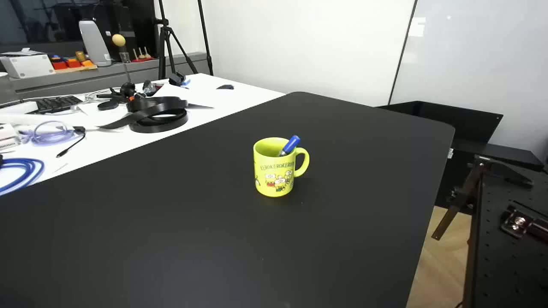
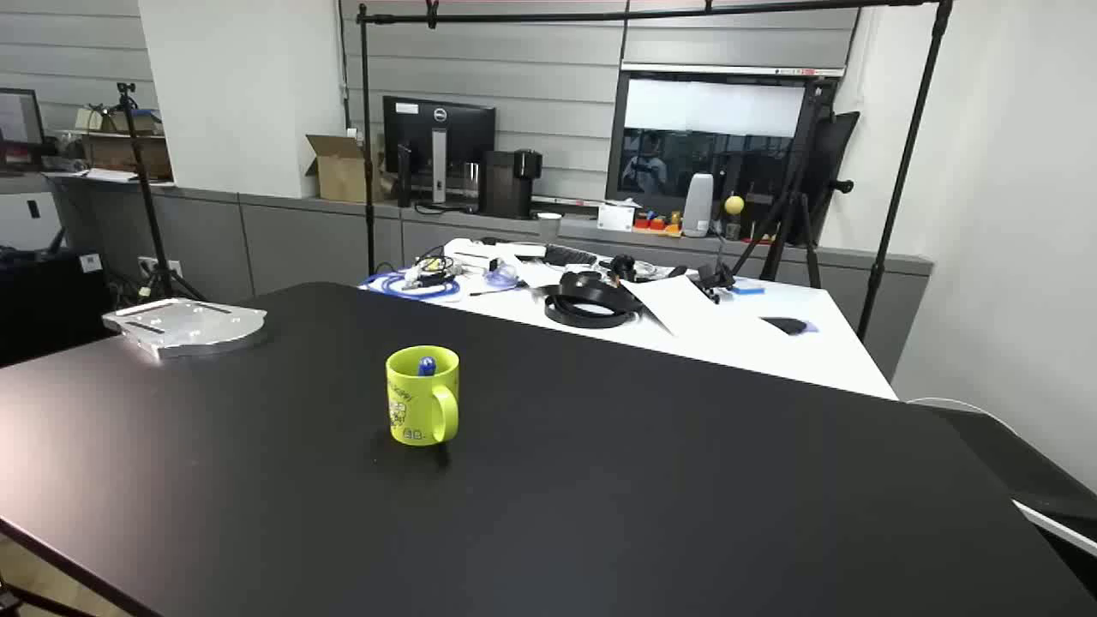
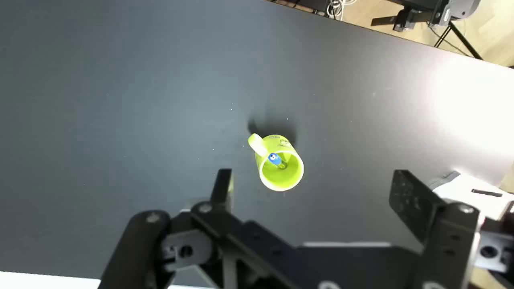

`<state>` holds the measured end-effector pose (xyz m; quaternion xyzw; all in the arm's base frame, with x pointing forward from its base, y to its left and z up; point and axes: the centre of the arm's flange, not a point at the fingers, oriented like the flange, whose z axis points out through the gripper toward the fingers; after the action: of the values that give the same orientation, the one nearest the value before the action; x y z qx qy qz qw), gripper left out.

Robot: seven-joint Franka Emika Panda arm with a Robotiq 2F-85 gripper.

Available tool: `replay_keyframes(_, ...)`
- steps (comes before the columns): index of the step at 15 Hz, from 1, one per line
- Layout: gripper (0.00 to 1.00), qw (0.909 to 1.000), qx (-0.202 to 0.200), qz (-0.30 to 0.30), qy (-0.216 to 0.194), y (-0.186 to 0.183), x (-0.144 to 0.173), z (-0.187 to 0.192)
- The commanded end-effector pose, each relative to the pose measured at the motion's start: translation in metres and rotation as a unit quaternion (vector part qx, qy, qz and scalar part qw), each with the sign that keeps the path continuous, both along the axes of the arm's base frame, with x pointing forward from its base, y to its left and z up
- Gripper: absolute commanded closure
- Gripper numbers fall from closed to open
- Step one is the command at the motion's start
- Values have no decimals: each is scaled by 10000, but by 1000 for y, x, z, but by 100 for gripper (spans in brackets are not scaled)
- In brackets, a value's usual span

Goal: Remove the marker from the mug cup and place it on the table

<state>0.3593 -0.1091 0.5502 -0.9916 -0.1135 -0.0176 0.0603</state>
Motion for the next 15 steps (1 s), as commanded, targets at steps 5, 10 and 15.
replay_keyframes(5, 0, 10000, -3, -1, -13, 0, 0, 0)
replay_keyframes(10, 0, 10000, -3, -2, -14, 0, 0, 0)
replay_keyframes(15, 0, 9999, -98, 36, 16, 5, 13, -14)
